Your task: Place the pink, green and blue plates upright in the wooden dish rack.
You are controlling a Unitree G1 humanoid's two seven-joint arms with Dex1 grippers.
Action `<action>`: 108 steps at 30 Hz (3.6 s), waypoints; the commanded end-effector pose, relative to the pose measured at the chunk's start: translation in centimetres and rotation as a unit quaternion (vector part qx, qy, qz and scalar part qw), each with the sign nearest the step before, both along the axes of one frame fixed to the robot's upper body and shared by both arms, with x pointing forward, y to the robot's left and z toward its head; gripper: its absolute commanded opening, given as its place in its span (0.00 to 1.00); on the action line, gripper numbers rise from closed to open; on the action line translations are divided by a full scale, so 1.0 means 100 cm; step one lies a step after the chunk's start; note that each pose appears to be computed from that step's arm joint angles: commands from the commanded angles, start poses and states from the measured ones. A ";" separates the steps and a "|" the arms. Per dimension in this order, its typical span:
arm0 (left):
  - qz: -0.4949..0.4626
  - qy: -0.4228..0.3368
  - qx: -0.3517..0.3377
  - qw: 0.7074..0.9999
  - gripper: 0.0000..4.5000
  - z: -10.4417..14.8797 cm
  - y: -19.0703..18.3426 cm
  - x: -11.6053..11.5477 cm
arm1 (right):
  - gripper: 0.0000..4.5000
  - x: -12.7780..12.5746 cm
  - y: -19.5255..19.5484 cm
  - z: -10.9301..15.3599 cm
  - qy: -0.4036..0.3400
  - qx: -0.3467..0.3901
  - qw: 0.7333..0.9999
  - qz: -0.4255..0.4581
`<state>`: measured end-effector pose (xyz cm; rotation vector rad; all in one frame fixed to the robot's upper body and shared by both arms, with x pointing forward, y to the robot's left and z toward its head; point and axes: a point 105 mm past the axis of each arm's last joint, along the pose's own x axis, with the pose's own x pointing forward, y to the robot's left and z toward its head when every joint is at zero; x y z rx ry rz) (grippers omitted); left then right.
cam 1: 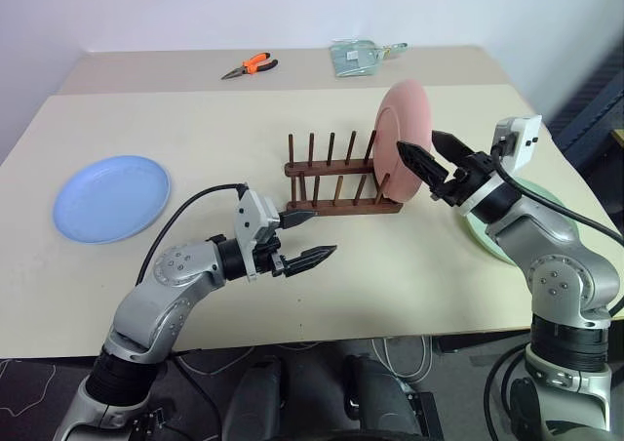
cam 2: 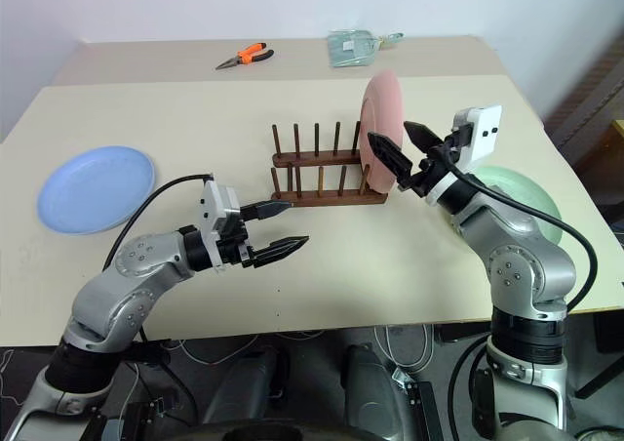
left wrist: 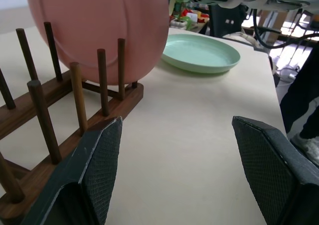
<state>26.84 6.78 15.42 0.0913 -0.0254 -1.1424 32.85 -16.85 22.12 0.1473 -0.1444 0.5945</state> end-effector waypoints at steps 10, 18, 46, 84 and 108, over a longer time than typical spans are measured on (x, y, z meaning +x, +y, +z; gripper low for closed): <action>-0.016 -0.013 0.006 1.000 0.81 -0.002 -0.002 -0.002 | 0.99 -0.031 -0.086 -0.061 0.066 -0.332 0.938 -0.076; -0.025 -0.019 0.008 0.999 0.81 -0.003 -0.008 0.001 | 0.81 -0.027 -0.131 -0.122 0.172 -0.397 0.883 -0.185; 0.145 -0.076 0.011 0.986 0.81 -0.009 0.044 0.048 | 0.02 -0.077 0.087 0.130 -0.172 0.163 0.944 0.231; 0.134 -0.018 -0.034 0.990 0.99 0.000 0.046 0.033 | 0.91 0.018 0.077 0.089 -0.088 0.117 0.989 0.025; 0.775 0.205 -0.368 0.472 0.87 -0.027 0.302 0.034 | 1.00 -0.033 0.160 0.043 -0.286 -0.254 0.897 0.220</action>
